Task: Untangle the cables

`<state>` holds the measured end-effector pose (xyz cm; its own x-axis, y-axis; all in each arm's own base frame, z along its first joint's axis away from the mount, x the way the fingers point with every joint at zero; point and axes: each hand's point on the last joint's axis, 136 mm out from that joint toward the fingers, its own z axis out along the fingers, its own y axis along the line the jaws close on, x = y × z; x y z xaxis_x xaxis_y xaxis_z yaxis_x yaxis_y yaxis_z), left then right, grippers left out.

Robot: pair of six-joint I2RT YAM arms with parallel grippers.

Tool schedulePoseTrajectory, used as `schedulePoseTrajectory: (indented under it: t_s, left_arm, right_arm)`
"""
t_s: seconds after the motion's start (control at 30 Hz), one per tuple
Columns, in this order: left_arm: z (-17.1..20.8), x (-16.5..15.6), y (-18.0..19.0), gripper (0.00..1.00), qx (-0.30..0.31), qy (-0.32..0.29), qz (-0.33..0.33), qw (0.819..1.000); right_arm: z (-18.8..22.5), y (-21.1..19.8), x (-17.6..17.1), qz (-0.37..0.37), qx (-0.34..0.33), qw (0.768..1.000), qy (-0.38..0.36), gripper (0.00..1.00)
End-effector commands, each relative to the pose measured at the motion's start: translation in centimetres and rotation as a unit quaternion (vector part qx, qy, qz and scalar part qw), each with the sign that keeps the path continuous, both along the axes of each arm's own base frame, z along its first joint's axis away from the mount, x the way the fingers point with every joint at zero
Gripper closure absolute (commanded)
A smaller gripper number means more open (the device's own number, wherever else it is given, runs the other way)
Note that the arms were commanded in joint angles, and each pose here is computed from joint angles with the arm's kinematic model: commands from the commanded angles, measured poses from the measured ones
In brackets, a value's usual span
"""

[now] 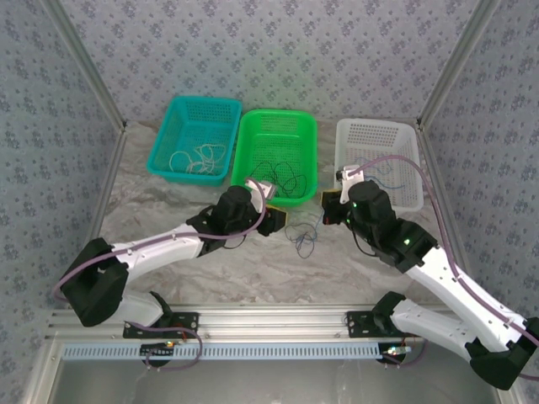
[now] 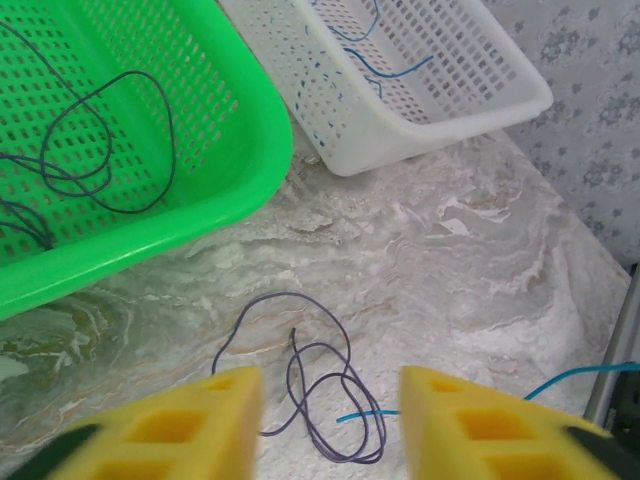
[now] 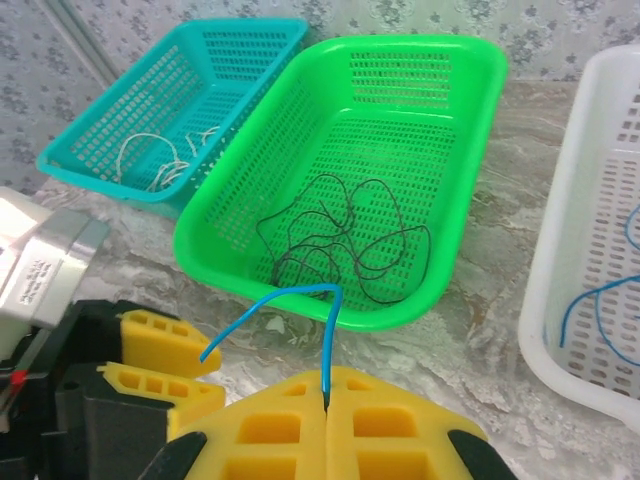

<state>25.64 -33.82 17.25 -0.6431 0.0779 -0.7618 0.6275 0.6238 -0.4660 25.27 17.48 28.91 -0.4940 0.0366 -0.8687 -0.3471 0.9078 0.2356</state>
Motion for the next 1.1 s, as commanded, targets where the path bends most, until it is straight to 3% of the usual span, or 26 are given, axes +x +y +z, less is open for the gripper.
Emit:
schedulePoseTrajectory:
  t_s: [0.0, 0.1, 0.33, 0.57, 0.9, 1.07]
  left_arm:
    - [3.1, 0.1, -0.4, 0.47, -0.028, -0.037, -0.009, 0.999]
    - [5.2, -0.3, -1.8, 0.37, -0.062, -0.056, -0.039, 0.996]
    - [7.7, -0.7, -4.3, 0.24, -0.120, -0.068, -0.072, 0.988]
    - [9.8, -1.3, -5.6, 0.20, -0.149, -0.097, -0.092, 0.980]
    - [8.0, -2.6, -8.2, 0.23, -0.143, -0.070, -0.125, 0.979]
    - [6.7, -2.9, -8.3, 0.45, -0.126, -0.051, -0.133, 0.982]
  right_arm:
    - [4.0, 1.0, 0.0, 0.025, 0.042, 0.998, -0.042, 1.00]
    - [5.5, 1.6, 0.0, 0.036, 0.067, 0.996, -0.056, 1.00]
    - [9.3, 2.6, -0.4, 0.066, 0.098, 0.990, -0.081, 1.00]
    - [9.8, 3.0, -0.2, 0.069, 0.098, 0.990, -0.079, 1.00]
    - [11.5, 2.3, 0.1, 0.052, 0.102, 0.988, -0.104, 1.00]
    - [13.8, 0.7, 0.4, 0.023, 0.110, 0.985, -0.134, 1.00]
